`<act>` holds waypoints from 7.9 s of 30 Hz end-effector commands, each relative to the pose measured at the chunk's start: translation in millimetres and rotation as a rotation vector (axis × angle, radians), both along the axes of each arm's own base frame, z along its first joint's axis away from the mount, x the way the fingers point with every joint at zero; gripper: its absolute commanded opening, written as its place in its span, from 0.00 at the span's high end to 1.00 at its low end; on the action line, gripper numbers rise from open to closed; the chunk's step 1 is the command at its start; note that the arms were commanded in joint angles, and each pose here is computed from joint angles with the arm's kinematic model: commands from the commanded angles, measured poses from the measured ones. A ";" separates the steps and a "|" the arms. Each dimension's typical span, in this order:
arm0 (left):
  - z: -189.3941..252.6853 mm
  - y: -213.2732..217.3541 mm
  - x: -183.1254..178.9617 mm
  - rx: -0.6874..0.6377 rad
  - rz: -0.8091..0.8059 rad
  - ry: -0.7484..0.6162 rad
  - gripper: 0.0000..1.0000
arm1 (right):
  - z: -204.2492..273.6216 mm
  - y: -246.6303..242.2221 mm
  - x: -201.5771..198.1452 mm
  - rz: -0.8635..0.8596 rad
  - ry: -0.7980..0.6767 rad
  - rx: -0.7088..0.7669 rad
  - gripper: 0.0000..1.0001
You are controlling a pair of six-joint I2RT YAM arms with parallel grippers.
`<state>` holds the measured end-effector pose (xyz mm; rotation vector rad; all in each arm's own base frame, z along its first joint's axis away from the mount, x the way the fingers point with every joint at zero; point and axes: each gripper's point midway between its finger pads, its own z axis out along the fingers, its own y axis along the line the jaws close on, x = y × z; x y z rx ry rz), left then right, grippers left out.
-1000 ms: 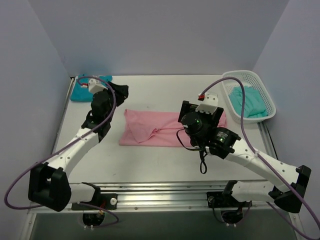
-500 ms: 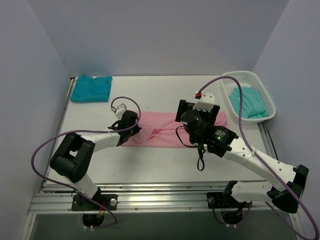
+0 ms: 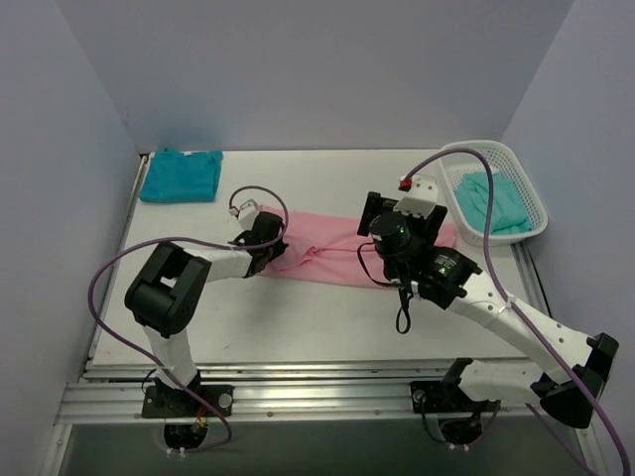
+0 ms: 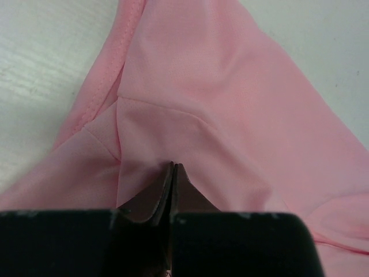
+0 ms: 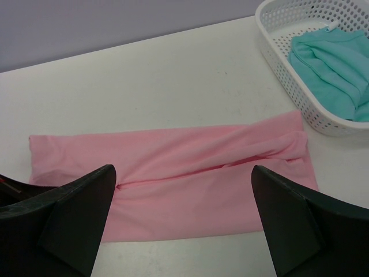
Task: Fold and stack the t-shirts
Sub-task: Fold the tshirt
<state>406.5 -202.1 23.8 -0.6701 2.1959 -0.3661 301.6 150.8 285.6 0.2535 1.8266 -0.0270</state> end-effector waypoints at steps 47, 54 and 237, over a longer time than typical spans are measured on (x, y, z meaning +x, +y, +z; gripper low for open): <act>166.8 -21.7 308.5 -0.421 -0.300 -0.563 0.06 | -15.3 -58.9 33.0 -0.145 0.067 -0.026 0.00; 281.5 -27.4 253.2 -0.410 -0.385 -0.660 0.06 | -7.4 -62.4 21.9 -0.126 0.041 0.009 0.00; 38.8 101.1 -206.4 -0.007 0.111 -0.093 0.74 | -240.5 105.5 -173.8 0.394 0.379 0.342 0.00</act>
